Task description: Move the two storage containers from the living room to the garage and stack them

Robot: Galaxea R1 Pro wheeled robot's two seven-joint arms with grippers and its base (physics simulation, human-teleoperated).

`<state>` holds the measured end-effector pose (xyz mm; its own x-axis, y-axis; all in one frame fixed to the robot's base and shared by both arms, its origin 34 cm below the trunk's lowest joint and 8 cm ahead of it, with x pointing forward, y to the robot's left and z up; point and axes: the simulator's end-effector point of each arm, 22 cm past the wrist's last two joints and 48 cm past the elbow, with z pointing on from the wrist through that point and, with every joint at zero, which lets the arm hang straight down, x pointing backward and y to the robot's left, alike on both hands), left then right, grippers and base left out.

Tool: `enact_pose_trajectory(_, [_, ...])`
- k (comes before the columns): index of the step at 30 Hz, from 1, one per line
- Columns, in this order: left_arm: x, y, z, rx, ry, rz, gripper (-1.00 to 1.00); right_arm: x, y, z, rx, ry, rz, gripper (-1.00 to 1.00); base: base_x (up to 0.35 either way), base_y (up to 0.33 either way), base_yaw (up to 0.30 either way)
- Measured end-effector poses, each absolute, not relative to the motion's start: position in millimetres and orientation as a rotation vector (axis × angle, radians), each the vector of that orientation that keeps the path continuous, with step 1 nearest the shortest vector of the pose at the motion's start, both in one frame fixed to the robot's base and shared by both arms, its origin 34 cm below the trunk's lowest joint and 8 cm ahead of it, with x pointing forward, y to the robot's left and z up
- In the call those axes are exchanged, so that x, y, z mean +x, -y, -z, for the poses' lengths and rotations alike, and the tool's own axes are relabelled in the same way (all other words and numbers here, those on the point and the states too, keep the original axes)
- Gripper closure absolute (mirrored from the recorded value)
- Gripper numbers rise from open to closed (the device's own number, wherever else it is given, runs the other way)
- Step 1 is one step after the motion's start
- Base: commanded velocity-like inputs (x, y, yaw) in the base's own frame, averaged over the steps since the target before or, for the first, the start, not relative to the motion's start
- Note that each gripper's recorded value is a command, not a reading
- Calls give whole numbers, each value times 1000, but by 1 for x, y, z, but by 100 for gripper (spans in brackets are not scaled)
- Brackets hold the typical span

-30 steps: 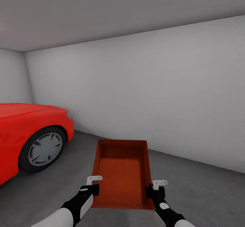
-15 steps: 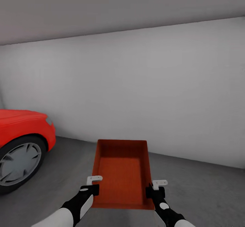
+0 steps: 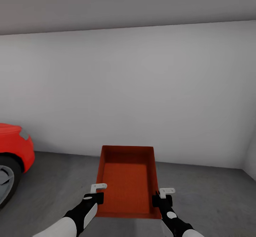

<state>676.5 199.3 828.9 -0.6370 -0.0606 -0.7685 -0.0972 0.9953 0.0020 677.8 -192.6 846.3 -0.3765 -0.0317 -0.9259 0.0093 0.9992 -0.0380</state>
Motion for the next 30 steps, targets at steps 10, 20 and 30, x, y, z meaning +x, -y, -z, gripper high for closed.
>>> enact_pose_trajectory(10, [677,-199,-829,-110,-2263,-54,100,678,192,-847,-16,-1956,43,100,316,184,-99])
enact_pose_trajectory(20, [677,-199,-829,-110,-2263,-54,100,678,192,-847,-16,-1956,43,100,316,184,-1])
enact_pose_trajectory(30, [677,-199,-829,-109,-2263,-54,100,678,192,-846,-16,-1956,43,100,316,184,0])
